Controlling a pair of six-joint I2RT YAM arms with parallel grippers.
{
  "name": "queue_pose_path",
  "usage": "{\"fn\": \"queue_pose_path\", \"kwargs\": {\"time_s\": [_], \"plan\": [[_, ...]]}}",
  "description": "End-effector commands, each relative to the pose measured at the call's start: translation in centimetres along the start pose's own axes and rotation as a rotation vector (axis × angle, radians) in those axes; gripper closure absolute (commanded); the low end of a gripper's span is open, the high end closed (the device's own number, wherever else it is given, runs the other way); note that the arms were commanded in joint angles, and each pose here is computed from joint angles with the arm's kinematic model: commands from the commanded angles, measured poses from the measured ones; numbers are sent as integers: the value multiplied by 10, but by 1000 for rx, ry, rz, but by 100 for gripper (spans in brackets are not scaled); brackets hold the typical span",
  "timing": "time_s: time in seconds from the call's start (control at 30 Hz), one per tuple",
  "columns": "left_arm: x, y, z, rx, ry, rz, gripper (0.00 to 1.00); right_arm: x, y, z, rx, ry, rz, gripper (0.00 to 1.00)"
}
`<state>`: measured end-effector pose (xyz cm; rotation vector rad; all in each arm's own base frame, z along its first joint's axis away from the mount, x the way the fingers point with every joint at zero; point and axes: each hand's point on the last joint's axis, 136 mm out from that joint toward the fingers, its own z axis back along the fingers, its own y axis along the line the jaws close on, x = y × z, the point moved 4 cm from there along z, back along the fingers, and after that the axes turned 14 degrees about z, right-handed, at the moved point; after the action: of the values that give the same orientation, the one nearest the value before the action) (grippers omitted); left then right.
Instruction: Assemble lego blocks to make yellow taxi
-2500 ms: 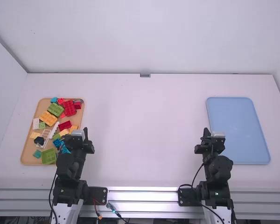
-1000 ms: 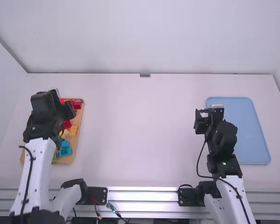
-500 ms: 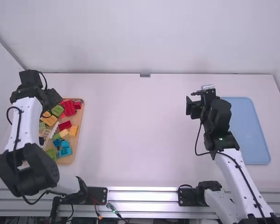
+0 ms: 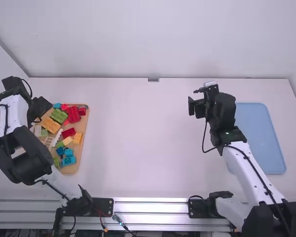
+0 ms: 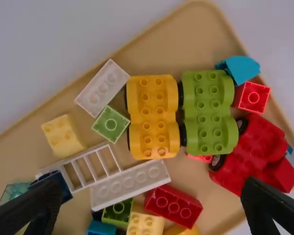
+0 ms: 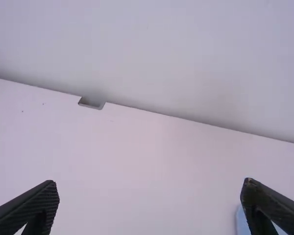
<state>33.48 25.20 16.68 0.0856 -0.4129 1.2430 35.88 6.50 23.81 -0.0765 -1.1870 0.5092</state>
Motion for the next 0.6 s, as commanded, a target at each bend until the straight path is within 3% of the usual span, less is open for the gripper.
{"fn": "queue_pose_path", "kwargs": {"time_s": [0.0,0.23,0.57], "plan": [[-4,-1,-9,-7,22,-16,1,15,0,-1,5,-33,11,1],[-19,9,-29,13,51,-35,1,14,-3,-2,-3,-30,7,1],[-31,16,-53,6,45,-33,11,11,-8,-1,-14,-20,1,1]]}}
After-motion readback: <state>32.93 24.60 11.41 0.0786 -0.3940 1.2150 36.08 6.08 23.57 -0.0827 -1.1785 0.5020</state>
